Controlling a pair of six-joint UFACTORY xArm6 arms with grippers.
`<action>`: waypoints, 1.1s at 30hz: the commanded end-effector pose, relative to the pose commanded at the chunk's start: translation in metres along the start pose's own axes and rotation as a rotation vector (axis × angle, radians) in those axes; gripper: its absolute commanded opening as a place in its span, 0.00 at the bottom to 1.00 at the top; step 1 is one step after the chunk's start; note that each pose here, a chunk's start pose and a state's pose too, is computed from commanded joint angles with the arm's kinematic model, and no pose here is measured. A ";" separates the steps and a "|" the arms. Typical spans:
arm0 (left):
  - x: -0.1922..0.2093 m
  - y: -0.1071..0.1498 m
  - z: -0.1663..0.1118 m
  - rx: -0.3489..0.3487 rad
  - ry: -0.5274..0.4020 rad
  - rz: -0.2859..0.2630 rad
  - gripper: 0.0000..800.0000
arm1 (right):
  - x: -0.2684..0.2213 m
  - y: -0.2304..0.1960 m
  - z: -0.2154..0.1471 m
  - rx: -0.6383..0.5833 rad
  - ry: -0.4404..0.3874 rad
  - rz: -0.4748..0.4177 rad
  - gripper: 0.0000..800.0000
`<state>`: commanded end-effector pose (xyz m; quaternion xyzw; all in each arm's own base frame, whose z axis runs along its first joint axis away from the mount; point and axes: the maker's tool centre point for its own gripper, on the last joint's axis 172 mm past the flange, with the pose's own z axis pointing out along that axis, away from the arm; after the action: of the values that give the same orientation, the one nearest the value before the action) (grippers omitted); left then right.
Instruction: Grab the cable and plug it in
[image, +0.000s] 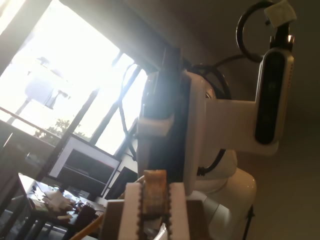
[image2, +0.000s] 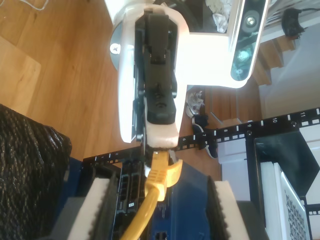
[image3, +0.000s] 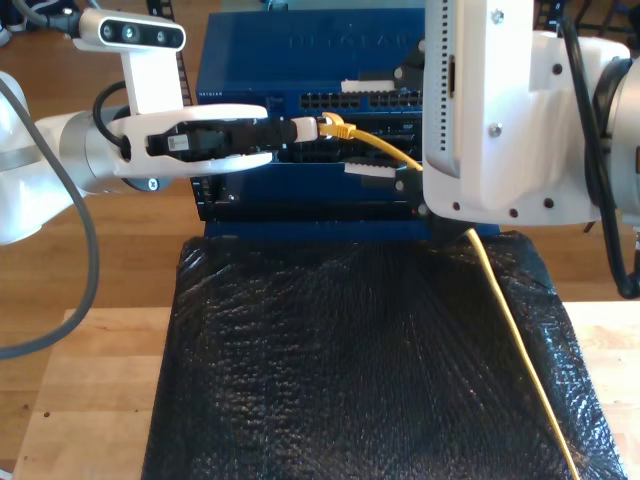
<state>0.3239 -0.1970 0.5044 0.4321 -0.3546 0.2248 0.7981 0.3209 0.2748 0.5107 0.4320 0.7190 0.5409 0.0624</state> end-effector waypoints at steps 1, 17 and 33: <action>0.000 0.000 0.000 0.000 0.000 0.000 0.01 | 0.000 0.001 0.000 -0.003 -0.001 -0.001 0.51; 0.000 0.000 0.000 0.000 0.001 -0.001 0.02 | 0.000 0.004 -0.001 -0.015 -0.001 0.005 0.39; 0.000 0.000 0.000 0.000 0.001 -0.001 0.02 | 0.002 0.003 0.000 -0.014 0.002 0.003 0.32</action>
<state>0.3238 -0.1970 0.5040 0.4321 -0.3540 0.2245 0.7985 0.3216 0.2760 0.5143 0.4321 0.7145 0.5465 0.0635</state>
